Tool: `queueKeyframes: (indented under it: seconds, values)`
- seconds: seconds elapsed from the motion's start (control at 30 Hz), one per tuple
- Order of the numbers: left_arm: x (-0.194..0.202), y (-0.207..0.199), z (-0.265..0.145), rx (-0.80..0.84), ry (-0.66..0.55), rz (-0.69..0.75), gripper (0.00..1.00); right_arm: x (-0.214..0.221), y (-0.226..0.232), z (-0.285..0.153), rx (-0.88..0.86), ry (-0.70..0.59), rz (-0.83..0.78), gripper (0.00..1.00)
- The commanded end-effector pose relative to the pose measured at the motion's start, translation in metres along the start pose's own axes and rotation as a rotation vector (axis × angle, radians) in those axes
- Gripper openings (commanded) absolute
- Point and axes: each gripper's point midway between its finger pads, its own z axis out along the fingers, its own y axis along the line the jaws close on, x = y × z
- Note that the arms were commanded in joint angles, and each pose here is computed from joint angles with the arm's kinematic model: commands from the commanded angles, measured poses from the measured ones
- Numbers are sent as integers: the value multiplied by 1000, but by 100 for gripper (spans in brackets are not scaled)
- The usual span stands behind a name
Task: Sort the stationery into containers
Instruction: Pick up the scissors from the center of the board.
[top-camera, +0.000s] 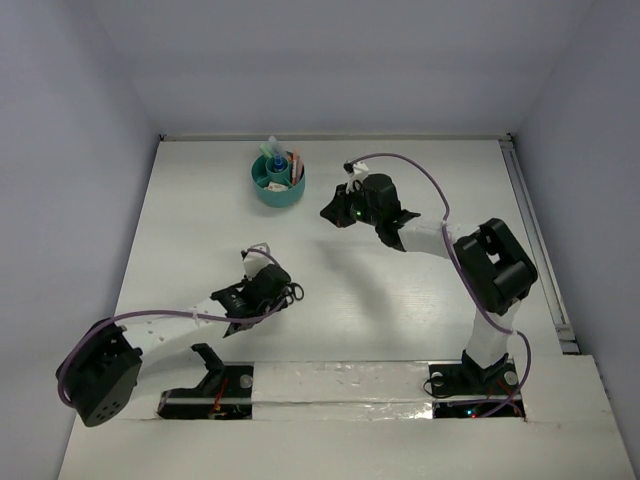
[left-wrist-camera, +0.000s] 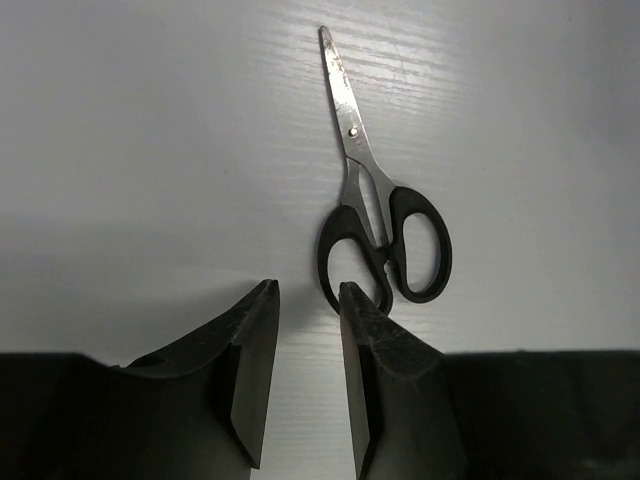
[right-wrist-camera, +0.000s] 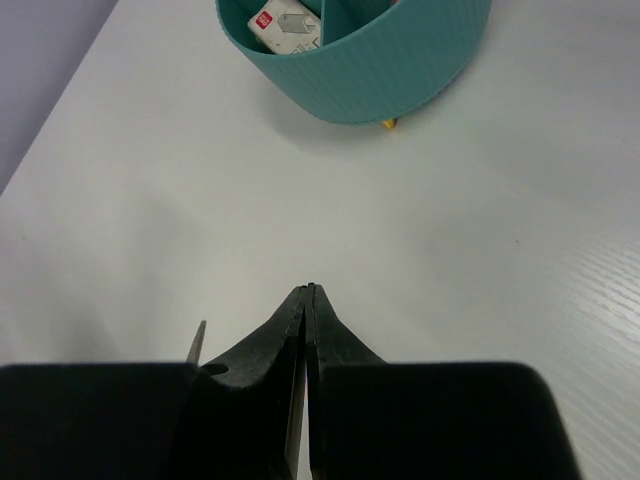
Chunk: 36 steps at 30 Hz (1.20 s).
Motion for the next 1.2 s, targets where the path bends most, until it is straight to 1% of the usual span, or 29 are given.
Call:
queueKeyframes:
  seconds: [0.0,0.07,0.1,0.13,0.27,0.33,0.43,0.73,0.9,0.97,1.07,1.17]
  values:
    - [-9,-10,0,18,-3,-4,26,-29,25,-6,-80,-91,-10,8]
    - [-7,-10,1,14,10,10,23,-29,26,-7,-83,-92,-8,8]
    - [-7,-10,2,10,13,13,20,-30,27,-7,-84,-94,-10,8]
    - [-6,-9,2,4,16,15,19,-31,27,-8,-85,-96,-8,8]
    - [-6,-9,5,-7,17,20,20,-32,33,-7,-97,-98,-12,9]
    - [-6,-12,7,-2,21,27,23,-30,32,-6,-97,-94,-12,9]
    - [-5,-18,8,24,27,30,23,-26,36,-3,-105,-83,-13,9]
    - [-14,-24,1,65,-11,-24,26,-22,33,3,-101,-67,-14,9]
    - [-15,-27,1,77,-14,-28,29,-19,37,5,-107,-59,-15,8]
    - [-10,-27,6,66,4,-16,30,-19,37,5,-107,-57,-14,8]
    - [-5,-26,13,48,24,5,29,-19,37,4,-106,-56,-14,9]
    - [-4,-20,15,13,24,21,25,-20,37,3,-104,-57,-13,9]
